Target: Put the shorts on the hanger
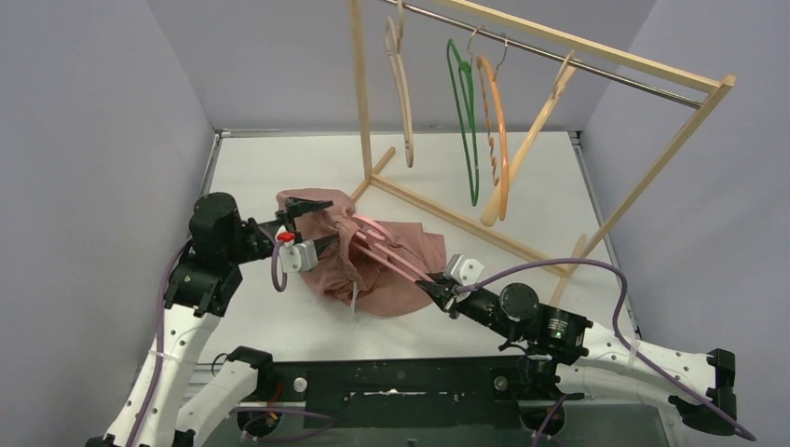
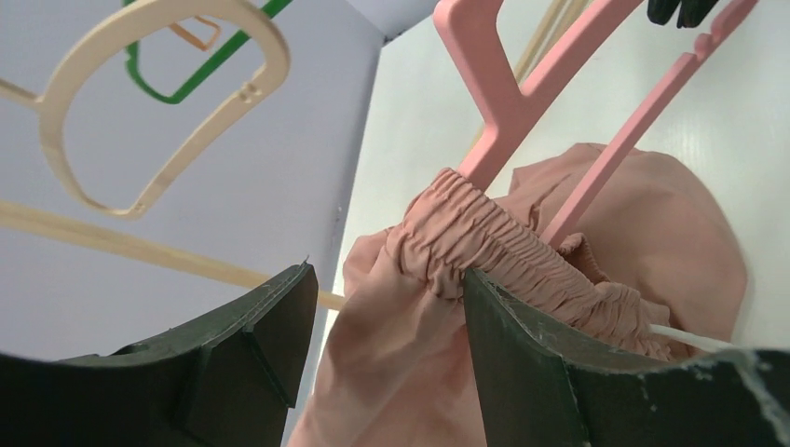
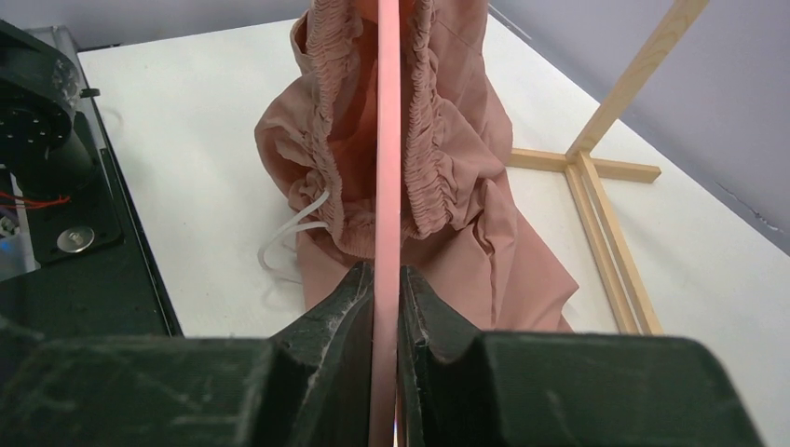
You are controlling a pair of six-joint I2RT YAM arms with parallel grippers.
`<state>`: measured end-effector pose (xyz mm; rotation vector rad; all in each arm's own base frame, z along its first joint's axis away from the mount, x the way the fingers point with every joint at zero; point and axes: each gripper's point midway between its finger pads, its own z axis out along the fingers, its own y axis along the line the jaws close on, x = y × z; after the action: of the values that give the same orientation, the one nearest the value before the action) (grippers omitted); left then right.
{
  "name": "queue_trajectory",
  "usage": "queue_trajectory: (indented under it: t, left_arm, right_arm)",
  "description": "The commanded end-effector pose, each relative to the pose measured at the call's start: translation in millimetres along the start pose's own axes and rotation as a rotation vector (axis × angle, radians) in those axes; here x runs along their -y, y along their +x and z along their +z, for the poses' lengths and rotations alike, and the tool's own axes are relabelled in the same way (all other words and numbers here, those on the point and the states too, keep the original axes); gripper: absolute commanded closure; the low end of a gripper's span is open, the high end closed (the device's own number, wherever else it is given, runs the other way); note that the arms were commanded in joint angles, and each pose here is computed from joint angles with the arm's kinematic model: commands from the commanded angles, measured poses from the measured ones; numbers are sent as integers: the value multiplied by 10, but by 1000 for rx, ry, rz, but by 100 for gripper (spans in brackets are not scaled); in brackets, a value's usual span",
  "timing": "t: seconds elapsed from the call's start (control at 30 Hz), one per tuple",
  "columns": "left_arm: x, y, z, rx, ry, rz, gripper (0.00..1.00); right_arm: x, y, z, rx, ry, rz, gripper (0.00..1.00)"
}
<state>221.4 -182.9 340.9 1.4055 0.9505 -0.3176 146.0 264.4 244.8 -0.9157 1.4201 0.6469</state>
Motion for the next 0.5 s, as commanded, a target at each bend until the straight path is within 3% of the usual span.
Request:
queue_trajectory:
  t: [0.0, 0.47]
  left_arm:
    - [123, -114, 34, 14, 119, 31, 42]
    - [481, -192, 156, 25, 343, -45, 55]
  right_arm:
    - [-18, -569, -19, 160, -42, -52, 100]
    - [-24, -837, -32, 164, -109, -322, 100]
